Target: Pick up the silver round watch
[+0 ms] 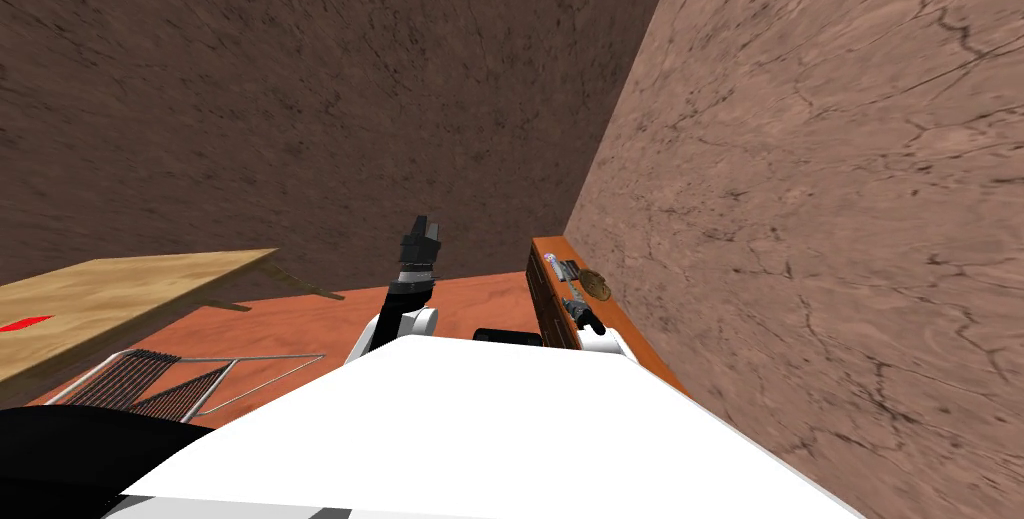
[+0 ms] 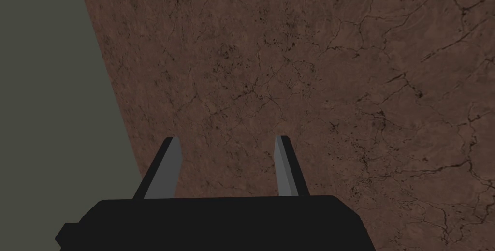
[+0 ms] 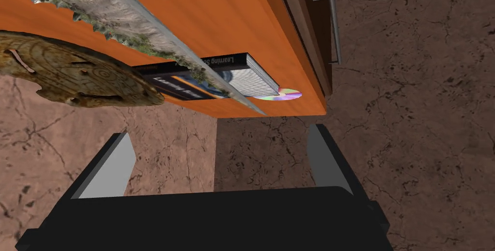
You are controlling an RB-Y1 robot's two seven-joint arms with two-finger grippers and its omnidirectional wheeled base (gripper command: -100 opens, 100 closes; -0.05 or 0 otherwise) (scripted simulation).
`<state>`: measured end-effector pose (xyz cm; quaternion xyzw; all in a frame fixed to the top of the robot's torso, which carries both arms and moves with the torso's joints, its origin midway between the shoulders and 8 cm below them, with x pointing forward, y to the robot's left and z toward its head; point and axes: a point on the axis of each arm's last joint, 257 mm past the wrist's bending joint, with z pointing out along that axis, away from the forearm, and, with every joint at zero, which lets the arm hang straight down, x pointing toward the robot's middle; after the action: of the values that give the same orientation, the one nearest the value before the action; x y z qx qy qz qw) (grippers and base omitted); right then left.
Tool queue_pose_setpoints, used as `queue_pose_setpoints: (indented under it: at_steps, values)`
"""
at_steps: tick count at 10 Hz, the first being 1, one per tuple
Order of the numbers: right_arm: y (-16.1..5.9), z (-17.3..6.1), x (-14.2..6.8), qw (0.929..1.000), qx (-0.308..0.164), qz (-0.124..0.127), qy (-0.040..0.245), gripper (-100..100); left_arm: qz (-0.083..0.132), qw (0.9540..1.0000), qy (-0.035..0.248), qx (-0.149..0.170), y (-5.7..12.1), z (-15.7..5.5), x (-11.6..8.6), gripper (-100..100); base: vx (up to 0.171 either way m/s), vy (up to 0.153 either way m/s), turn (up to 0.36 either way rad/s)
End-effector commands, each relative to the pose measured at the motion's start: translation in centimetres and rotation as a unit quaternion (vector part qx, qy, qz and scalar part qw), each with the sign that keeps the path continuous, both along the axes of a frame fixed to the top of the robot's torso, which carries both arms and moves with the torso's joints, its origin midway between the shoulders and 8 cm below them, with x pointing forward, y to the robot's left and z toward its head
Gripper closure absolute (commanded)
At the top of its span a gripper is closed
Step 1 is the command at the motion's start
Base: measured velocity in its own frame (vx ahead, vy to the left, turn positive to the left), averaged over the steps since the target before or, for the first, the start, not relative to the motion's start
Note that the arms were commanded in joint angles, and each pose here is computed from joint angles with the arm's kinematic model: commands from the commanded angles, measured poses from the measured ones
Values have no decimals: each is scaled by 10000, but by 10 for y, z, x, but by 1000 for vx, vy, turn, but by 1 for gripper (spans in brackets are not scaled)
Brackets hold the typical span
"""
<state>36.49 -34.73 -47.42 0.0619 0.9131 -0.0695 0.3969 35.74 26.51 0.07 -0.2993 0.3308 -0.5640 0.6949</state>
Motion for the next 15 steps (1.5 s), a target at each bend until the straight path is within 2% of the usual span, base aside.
queue_pose_setpoints:
  at_steps: [1,2,3,5,6,9,10,13,15]
  values:
    - [-2,-7,-4,9997,-138,93,164,-100,0,10000,0,0,0,0,0,0,-2,-25,84]
    - [-5,-20,-12,9983,-323,209,435,-100,0,10000,0,0,0,0,0,0,-4,-25,141]
    - [-5,-20,-12,9982,-340,227,440,-100,0,10000,0,0,0,0,0,0,-1,-24,59]
    - [-10,-41,-28,9925,-652,443,930,-100,0,10000,0,0,0,0,0,0,-3,-31,155]
    - [-10,-41,-28,9919,-698,494,943,-100,0,10000,0,0,0,0,0,0,-4,-30,53]
    - [-18,-64,-49,9781,-1102,832,1559,-100,0,10000,0,0,0,0,0,0,-12,-29,136]
    - [-18,-64,-49,9774,-1127,862,1567,-100,0,10000,0,0,0,0,0,0,-7,-23,42]
    - [-24,-80,-67,9622,-1417,1143,2024,-100,0,10000,0,0,0,0,0,0,-10,-20,99]
    - [-27,-87,-77,9545,-1527,1261,2231,-100,1,10000,1,0,0,0,0,0,-11,-19,49]
